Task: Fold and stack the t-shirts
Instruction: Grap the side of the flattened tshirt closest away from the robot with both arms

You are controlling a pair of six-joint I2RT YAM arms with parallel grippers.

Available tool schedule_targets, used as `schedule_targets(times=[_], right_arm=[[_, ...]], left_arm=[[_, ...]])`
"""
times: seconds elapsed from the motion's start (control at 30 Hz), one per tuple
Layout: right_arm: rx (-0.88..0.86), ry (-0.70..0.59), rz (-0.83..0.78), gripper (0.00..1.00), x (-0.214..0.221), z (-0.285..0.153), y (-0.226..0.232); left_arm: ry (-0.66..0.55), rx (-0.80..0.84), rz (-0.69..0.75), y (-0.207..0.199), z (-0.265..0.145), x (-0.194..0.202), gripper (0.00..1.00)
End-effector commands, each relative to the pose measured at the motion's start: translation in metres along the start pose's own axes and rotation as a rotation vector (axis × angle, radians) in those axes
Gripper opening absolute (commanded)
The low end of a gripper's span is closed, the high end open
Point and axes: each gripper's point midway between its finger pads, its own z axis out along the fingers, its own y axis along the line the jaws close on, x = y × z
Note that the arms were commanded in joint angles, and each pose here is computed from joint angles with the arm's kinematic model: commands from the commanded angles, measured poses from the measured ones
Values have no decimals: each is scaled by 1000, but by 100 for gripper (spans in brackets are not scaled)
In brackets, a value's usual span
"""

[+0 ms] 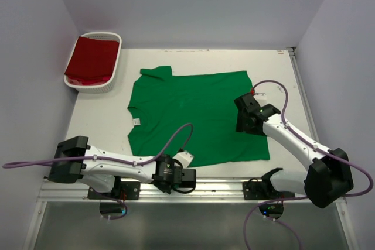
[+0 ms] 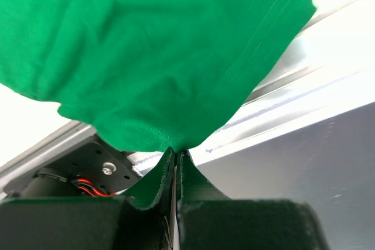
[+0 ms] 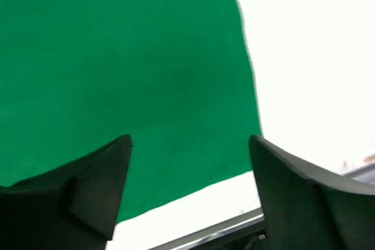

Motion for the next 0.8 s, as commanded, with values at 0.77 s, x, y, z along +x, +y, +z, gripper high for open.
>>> schedule_targets(times=[0.77], right_arm=[[222, 11, 686, 75, 34, 31, -60]], left_arm=[[-170, -57, -125, 18, -11, -26, 0]])
